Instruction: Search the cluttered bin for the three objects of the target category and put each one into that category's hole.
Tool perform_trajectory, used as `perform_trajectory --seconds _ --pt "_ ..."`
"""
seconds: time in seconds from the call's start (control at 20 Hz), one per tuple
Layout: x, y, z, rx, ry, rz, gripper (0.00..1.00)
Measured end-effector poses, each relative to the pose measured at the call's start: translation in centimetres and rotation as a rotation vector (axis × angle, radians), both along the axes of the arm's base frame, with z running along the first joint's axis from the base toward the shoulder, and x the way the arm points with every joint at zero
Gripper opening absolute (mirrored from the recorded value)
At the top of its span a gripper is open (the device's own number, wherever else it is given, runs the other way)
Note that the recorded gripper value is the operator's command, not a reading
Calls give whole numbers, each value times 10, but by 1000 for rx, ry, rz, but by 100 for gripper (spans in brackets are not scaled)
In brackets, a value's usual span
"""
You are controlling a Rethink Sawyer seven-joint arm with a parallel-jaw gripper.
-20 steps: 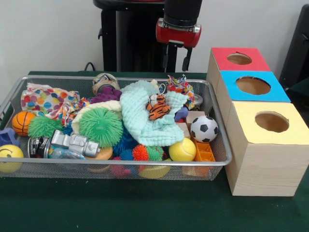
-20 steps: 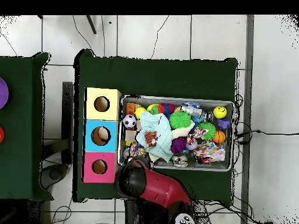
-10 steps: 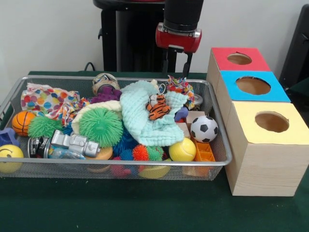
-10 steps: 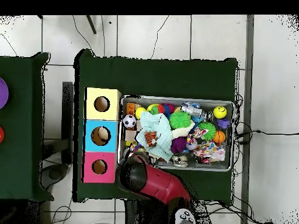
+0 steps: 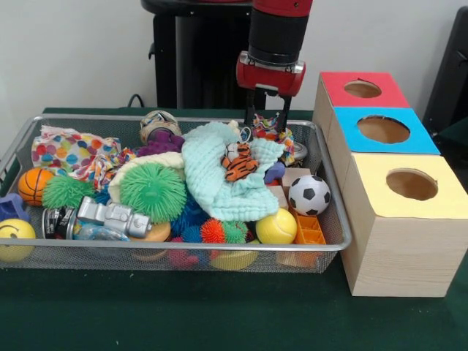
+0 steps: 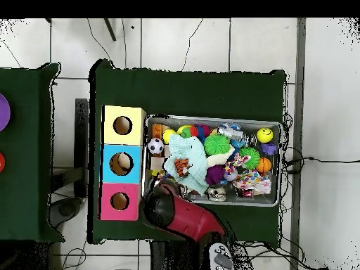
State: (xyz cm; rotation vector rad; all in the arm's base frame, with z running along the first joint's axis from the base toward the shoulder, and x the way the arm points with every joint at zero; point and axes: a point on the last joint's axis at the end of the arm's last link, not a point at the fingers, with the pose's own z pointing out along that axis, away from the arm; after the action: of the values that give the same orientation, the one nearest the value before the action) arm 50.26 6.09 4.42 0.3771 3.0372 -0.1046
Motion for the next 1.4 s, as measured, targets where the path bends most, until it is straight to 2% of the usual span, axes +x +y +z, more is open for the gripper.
perform_trajectory --seconds 0.25,0.65,0.95,1.4 --pt "6 8 -5 14 -25 -5 100" --pt "6 26 -13 41 -18 -38 100" --pt "-10 47 -26 33 16 -12 100" --pt "-23 52 -42 26 52 1 100"
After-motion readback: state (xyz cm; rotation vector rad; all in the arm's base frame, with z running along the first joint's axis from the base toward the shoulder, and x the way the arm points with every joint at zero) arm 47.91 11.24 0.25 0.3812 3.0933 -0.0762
